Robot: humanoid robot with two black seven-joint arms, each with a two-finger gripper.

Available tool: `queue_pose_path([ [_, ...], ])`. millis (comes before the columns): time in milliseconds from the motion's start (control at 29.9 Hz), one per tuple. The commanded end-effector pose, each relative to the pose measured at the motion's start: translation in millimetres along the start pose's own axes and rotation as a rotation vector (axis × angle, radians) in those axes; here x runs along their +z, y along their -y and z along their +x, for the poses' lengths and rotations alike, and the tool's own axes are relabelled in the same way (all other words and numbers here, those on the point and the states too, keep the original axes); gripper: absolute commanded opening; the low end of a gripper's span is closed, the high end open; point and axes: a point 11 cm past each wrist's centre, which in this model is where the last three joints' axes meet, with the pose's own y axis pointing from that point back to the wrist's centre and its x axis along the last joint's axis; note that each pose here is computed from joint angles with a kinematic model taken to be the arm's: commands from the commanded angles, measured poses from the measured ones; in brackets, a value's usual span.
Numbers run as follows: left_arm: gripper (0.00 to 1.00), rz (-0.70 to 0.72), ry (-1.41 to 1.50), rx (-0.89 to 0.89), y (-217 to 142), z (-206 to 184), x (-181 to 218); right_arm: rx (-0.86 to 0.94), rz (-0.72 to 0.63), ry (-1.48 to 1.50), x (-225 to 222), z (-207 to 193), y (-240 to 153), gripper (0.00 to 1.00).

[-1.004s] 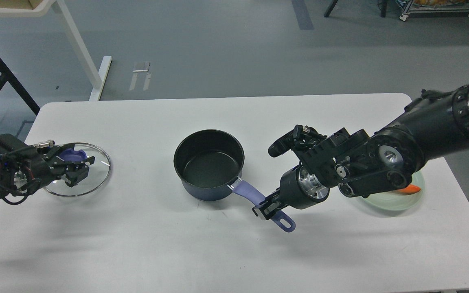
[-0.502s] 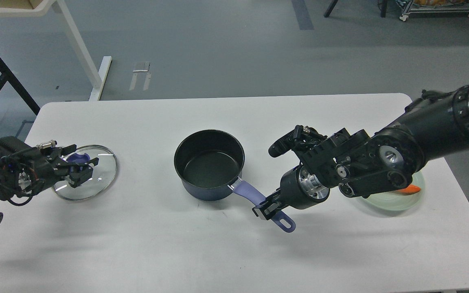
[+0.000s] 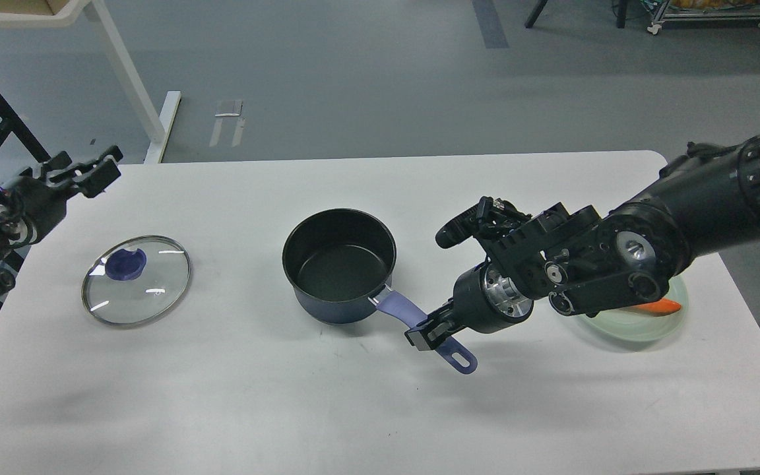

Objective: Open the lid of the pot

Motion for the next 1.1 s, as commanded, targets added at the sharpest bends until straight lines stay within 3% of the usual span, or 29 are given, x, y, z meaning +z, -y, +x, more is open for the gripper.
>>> queue_pose_path([
  [0,0.99,0.030,-0.183,0.055,8.2,19.7,4.0,0.023,0.008,0.013,0.5,4.1,-3.2,0.77],
  [167,0.99,0.023,-0.434,0.111,20.0,49.2,15.5,0.124,0.014,0.044,7.7,27.0,-17.5,0.96],
  [368,1.00,-0.029,-0.717,0.156,31.9,70.5,34.1,0.422,0.026,0.150,38.3,90.5,-63.5,0.98],
  [502,1.00,-0.077,-0.864,0.203,44.3,72.1,54.4,0.664,0.078,0.338,79.1,110.0,-99.5,0.99],
  [836,1.00,-0.132,-1.151,0.207,68.9,41.8,98.7,1.163,0.356,0.892,155.9,100.5,-131.0,0.99],
  [1071,1.00,-0.109,-1.381,0.233,72.9,22.0,94.1,1.353,0.507,1.158,183.8,81.5,-132.3,0.99],
])
